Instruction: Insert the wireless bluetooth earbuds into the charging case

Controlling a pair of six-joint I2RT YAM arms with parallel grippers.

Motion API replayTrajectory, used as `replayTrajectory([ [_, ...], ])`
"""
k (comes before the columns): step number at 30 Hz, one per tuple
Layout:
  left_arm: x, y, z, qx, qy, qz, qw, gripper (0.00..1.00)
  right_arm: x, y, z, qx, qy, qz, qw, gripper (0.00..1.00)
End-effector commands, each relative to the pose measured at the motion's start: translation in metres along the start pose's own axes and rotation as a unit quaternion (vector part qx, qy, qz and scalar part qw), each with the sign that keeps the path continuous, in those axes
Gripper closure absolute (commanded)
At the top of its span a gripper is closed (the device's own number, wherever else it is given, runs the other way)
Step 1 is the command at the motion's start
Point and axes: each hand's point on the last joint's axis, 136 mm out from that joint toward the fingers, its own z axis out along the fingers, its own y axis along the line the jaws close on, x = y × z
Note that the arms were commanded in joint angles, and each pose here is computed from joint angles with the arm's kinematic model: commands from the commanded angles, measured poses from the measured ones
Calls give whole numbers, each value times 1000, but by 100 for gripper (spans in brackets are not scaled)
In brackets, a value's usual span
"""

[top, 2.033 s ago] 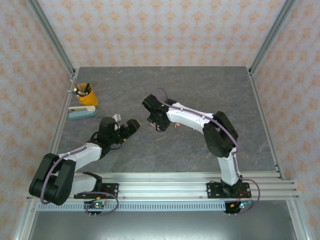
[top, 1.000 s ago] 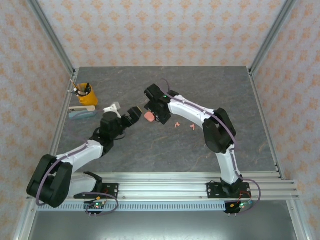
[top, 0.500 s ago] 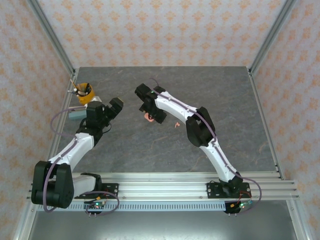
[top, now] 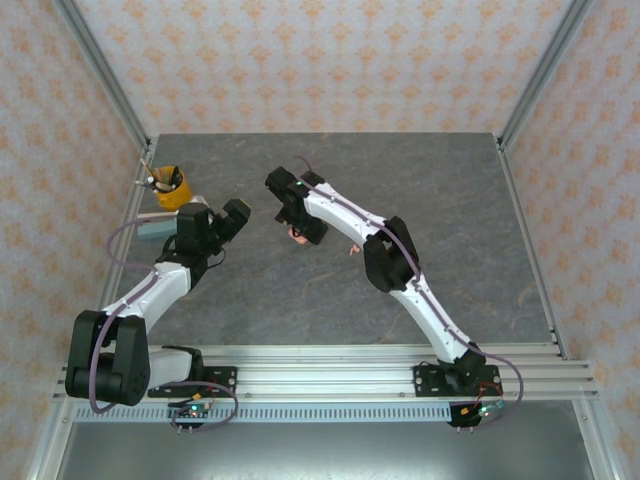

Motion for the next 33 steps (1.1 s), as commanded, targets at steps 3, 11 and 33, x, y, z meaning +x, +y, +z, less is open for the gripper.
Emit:
replayTrajectory([
  [3,-8,-11,-2,19,-10,-5,1000,0,4,-10,2,29,-3,-21,999,21],
  [11,-7,-11,-3,20,-9,-5,1000,0,16,-26,0,65,8,-84,994,31],
  [33,5,-8,-22,20,10,6,1000,0,107,-111,-28,64,42,-207,975,32],
])
